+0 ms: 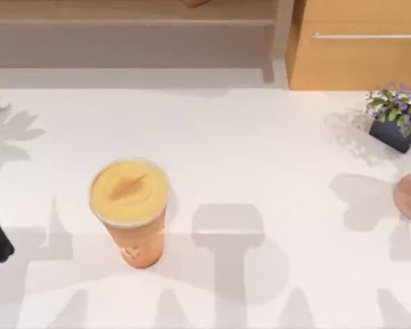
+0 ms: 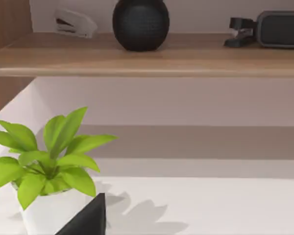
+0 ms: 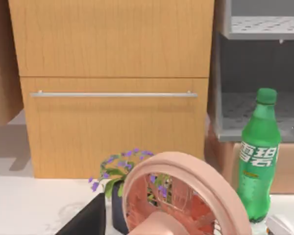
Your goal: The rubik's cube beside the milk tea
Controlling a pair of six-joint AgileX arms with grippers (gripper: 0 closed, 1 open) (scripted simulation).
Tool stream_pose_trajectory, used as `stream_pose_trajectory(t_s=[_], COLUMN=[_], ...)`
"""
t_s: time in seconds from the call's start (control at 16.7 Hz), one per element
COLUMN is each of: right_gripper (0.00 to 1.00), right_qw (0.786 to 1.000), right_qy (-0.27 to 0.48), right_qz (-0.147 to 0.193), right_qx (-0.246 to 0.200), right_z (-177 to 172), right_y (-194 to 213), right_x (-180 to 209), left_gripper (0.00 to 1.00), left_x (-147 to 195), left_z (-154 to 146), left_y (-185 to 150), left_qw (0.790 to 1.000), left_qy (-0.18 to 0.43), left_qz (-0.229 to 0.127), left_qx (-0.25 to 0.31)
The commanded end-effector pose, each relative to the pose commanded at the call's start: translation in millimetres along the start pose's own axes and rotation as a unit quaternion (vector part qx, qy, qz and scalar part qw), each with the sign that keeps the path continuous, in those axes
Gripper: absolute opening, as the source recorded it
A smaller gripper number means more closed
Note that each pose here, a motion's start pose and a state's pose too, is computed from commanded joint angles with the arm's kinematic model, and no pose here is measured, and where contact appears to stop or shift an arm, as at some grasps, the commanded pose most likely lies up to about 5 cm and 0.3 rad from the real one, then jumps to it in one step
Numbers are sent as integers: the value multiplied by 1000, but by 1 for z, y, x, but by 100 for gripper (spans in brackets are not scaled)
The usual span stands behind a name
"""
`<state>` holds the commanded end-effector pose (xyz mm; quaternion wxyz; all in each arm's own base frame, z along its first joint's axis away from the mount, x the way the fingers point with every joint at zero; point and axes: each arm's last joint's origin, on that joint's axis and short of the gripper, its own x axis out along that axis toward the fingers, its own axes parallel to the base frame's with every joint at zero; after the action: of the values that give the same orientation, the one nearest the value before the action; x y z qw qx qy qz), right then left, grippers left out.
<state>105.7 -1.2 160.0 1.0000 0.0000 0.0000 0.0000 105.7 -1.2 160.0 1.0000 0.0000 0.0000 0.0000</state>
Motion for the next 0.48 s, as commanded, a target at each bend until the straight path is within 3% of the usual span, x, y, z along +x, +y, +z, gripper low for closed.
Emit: stream_pose_trajectory(t_s=[0.24, 0.48], right_gripper=[100, 100], right_qw=[1000, 1000], right_qy=[0, 0], right_qz=[0, 0], right_qx=[0, 0], right_z=[0, 0], right_y=[0, 0], right_x=[0, 0], left_gripper=[100, 100], left_x=[0, 7], left_z=[9, 59], left_y=[-1, -6], left_qw=[1000, 1000], left_qy=[-2, -9], left_qz=[0, -3], left_qx=[0, -1])
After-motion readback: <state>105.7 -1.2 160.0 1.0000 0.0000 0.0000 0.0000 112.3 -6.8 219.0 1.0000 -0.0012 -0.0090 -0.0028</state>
